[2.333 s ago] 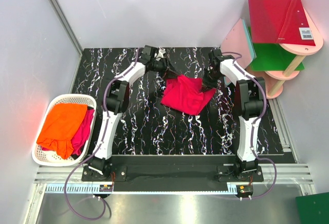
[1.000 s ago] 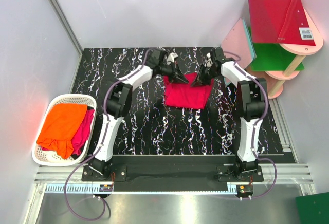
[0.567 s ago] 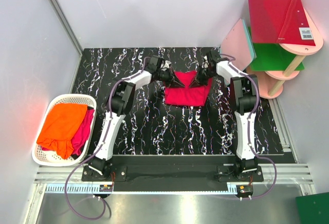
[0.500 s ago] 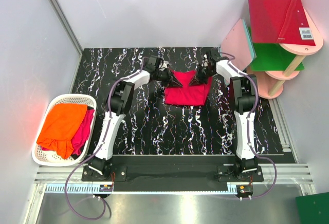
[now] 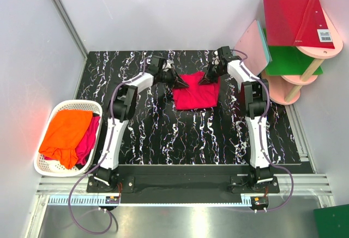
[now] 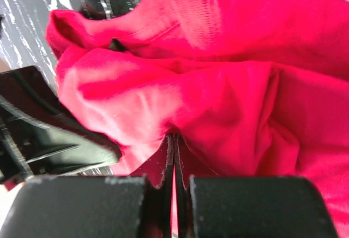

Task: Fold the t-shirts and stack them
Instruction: Smooth out wrinkles on the folded tshirt

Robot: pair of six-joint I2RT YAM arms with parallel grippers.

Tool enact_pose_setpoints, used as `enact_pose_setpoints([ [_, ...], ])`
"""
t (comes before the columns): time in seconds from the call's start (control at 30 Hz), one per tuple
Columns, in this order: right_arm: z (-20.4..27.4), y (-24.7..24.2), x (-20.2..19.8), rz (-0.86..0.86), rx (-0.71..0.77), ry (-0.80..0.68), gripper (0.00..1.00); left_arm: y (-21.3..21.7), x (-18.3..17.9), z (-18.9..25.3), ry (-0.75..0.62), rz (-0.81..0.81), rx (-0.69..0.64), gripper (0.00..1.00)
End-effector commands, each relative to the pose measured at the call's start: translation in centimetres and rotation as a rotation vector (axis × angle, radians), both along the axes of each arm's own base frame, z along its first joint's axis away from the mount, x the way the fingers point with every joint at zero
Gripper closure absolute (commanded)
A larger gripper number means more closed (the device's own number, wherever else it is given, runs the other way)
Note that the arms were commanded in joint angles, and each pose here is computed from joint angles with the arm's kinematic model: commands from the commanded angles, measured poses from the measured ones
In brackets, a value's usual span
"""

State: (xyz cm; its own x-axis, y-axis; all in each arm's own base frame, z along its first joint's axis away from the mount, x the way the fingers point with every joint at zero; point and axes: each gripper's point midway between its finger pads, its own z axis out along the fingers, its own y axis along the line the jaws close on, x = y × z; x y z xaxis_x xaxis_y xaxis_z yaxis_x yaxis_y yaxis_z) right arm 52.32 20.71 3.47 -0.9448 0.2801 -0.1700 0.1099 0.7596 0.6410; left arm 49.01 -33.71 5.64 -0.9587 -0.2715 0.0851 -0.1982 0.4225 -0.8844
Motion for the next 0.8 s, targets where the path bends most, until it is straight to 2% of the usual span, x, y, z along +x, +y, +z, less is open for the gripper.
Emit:
enact_pose_setpoints([
  [0.0,8.6,-0.2,1.1,0.014,0.016,-0.188,1.00,1.2,0.8,10.4,-0.195,-0.004,-0.114,1.00],
  [0.2,7.5,-0.4,0.8,0.019,0.009,-0.165,1.00,3.3,-1.9,9.9,-0.169,-0.002,-0.036,1.00],
  [0.23,7.0,-0.3,0.9,0.021,0.009,-0.157,1.00,3.7,-1.9,10.0,-0.202,-0.017,-0.010,1.00],
  [0.27,6.7,-0.3,0.9,0.020,0.009,-0.150,1.00,4.5,-2.6,9.1,-0.144,-0.021,0.039,0.93],
  [0.3,6.4,-0.2,0.9,0.021,0.010,-0.141,1.00,5.1,-2.4,8.5,-0.152,-0.007,0.104,0.52],
  [0.33,6.2,-0.2,1.0,0.019,0.011,-0.139,1.00,5.5,-2.0,8.9,-0.222,-0.035,0.145,0.26],
  [0.4,5.7,-0.1,1.0,0.019,0.015,-0.128,1.00,6.1,-2.2,7.9,-0.213,-0.049,0.202,0.13],
  [0.47,5.4,-0.1,1.1,0.018,0.016,-0.124,1.00,6.2,-2.3,6.8,-0.205,-0.064,0.212,0.17],
  [0.5,5.3,-0.1,1.1,0.017,0.016,-0.120,1.00,6.1,-2.4,6.3,-0.200,-0.071,0.214,0.26],
  [0.53,5.2,0.0,1.3,0.017,0.020,-0.119,1.00,6.1,-2.4,5.6,-0.186,-0.077,0.216,0.48],
  [0.57,5.2,0.1,1.3,0.016,0.022,-0.117,1.00,6.1,-2.4,5.1,-0.177,-0.078,0.221,0.63],
  [0.63,5.0,0.1,1.4,0.015,0.027,-0.113,1.00,6.0,-2.1,4.8,-0.175,-0.079,0.220,0.77],
  [0.7,5.0,0.2,1.4,0.018,0.031,-0.109,1.00,5.6,-1.8,4.4,-0.171,-0.083,0.218,0.87],
  [0.77,4.8,0.2,1.3,0.017,0.030,-0.102,1.00,5.3,-1.6,3.6,-0.161,-0.086,0.223,0.89],
])
